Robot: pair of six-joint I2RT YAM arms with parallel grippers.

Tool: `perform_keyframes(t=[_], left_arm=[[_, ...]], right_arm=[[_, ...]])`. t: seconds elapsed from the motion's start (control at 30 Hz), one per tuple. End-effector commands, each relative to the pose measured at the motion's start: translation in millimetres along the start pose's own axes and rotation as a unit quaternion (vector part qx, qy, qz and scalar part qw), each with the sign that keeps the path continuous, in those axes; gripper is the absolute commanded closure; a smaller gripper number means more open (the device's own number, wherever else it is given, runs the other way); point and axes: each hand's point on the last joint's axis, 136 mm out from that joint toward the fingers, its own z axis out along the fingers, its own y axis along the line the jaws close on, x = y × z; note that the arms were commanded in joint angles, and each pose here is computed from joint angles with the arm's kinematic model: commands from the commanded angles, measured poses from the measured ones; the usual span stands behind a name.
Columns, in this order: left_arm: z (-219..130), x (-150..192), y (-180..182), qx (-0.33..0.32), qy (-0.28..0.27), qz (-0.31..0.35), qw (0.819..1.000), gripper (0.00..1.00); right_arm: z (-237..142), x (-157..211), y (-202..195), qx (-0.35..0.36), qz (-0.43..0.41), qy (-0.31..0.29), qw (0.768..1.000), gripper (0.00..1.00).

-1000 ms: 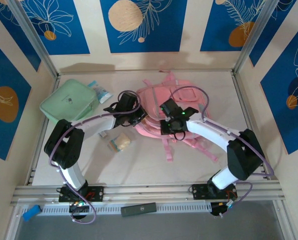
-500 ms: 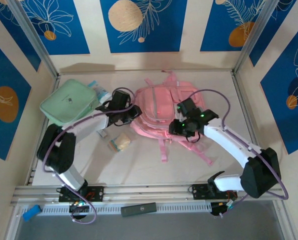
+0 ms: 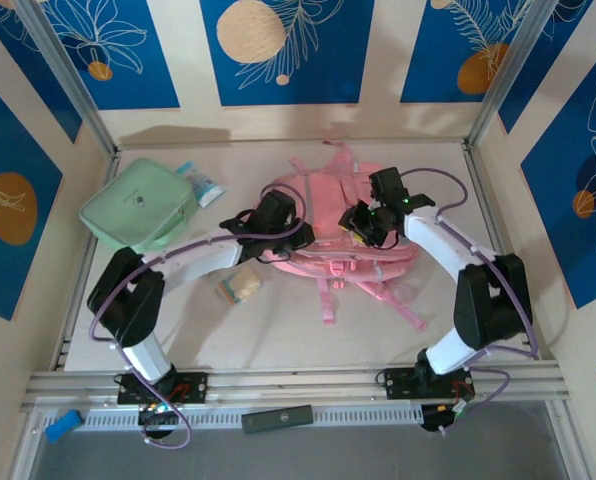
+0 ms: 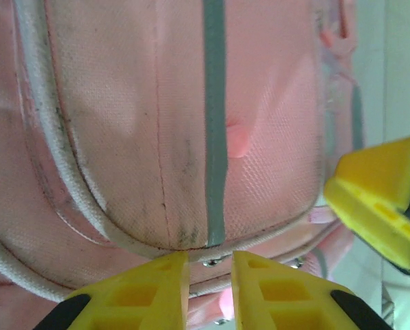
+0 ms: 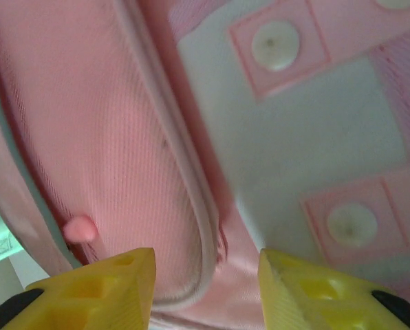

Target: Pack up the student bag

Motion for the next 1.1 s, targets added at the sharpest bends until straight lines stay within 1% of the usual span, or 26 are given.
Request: perform_keyframes(t=[0.0, 0.03, 0.1, 0.23, 0.27, 0.37, 0.5, 0.53, 0.7, 0.77, 0.9, 1.07], left_arm=[[4.1, -7.4, -7.0, 0.005, -0.007, -0.005, 1.0, 0.76], [4.8, -7.8, -5.8, -0.001, -0.007, -0.005, 1.0, 0.76], [4.9, -4.6, -2.5, -0.005, -0.003, -0.012, 1.0, 0.76], [-8.0, 3.3, 4.8, -0.033, -0.02, -0.018, 0.999, 0.66], [-13.0, 6.0, 9.2, -0.046, -0.024, -0.023, 0.998, 0.66], [-27.8, 12.4, 13.6, -0.078, -0.04, -0.017, 0.996, 0.62], [-38.7, 24.6, 13.2, -0.134, -0.048, 0.017, 0.99, 0.59], [-39.3, 25.6, 11.1, -0.139, -0.049, 0.024, 0.989, 0.58], [-34.5, 35.1, -7.6, -0.165, -0.045, 0.066, 0.983, 0.55], [-28.3, 32.7, -14.5, -0.182, -0.043, 0.089, 0.978, 0.54], [-21.5, 27.3, -9.2, -0.249, -0.034, 0.126, 0.96, 0.51], [-15.5, 31.6, -5.9, -0.272, -0.042, 0.145, 0.95, 0.51]], right_arm=[[8.6, -5.0, 20.8, -0.028, 0.006, 0.006, 1.0, 0.58], [12.1, -5.0, 21.9, -0.027, 0.004, 0.009, 1.0, 0.61], [17.5, -5.9, 26.4, -0.034, -0.001, 0.013, 0.999, 0.75], [9.6, -5.1, 38.7, -0.055, -0.007, 0.008, 0.998, 0.96], [5.5, -3.6, 41.7, -0.059, -0.007, 0.005, 0.998, 1.0], [-2.6, 3.7, 49.4, -0.082, 0.009, 0.004, 0.997, 1.0], [-6.2, 8.7, 57.2, -0.111, 0.038, 0.001, 0.993, 1.0], [-6.0, 9.6, 58.2, -0.112, 0.041, 0.0, 0.993, 1.0], [-5.7, 13.6, 69.2, -0.128, 0.04, 0.001, 0.991, 1.0], [-4.6, 15.4, 70.7, -0.129, 0.038, 0.002, 0.991, 1.0], [-3.5, 14.7, 70.4, -0.141, 0.045, 0.004, 0.989, 1.0], [-3.7, 11.3, 71.7, -0.146, 0.05, 0.005, 0.988, 1.0]])
